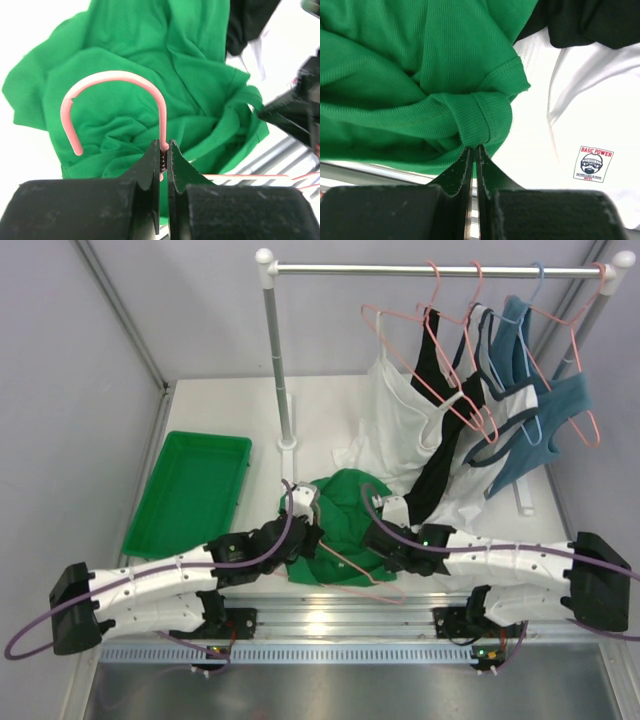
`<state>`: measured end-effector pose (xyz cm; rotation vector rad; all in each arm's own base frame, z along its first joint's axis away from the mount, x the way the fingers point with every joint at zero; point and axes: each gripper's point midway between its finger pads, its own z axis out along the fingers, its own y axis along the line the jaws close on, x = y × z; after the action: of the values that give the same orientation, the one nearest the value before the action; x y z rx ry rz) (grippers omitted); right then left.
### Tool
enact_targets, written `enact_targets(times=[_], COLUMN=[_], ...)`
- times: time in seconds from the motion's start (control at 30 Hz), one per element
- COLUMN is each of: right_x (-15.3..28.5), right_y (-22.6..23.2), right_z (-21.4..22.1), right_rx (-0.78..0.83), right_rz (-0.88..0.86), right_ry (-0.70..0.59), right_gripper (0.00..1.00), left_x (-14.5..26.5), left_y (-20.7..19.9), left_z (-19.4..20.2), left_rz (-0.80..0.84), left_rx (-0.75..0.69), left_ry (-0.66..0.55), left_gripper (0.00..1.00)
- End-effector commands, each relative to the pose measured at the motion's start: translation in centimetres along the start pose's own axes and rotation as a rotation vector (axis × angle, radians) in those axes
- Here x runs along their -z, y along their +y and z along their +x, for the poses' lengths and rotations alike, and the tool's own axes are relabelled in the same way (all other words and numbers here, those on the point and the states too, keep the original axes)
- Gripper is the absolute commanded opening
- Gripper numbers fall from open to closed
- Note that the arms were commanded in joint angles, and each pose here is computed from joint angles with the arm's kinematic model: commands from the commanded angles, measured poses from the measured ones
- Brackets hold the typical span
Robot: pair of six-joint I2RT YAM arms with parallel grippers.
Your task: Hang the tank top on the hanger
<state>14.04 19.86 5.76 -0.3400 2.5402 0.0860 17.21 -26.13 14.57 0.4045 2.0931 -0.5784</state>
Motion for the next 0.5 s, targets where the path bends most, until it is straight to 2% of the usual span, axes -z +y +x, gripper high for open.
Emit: enact_targets(times=[0.0, 0.23, 0.47], right_x=[1.0, 1.7, 3.0], right_y=[-0.3, -1.2, -2.1], right_z=[0.4, 1.2, 1.1], right_rx=[-0.041, -0.087, -0.104], right_rz=[-0.025, -0.044, -0.050], right_ry=[-0.011, -0.014, -0.025], right_gripper=[0.00, 0.00, 0.00], left_x=[0.3, 0.5, 0.1], left_y=[0.6, 2.4, 3.2], left_z=[-2.2, -3.4, -3.5], left_rz=[-0.043, -0.154, -0.225], left_rx=[0.055, 0.102, 0.111], left_ry=[-0.105, -0.166, -0.170], left_gripper=[0.00, 0.00, 0.00])
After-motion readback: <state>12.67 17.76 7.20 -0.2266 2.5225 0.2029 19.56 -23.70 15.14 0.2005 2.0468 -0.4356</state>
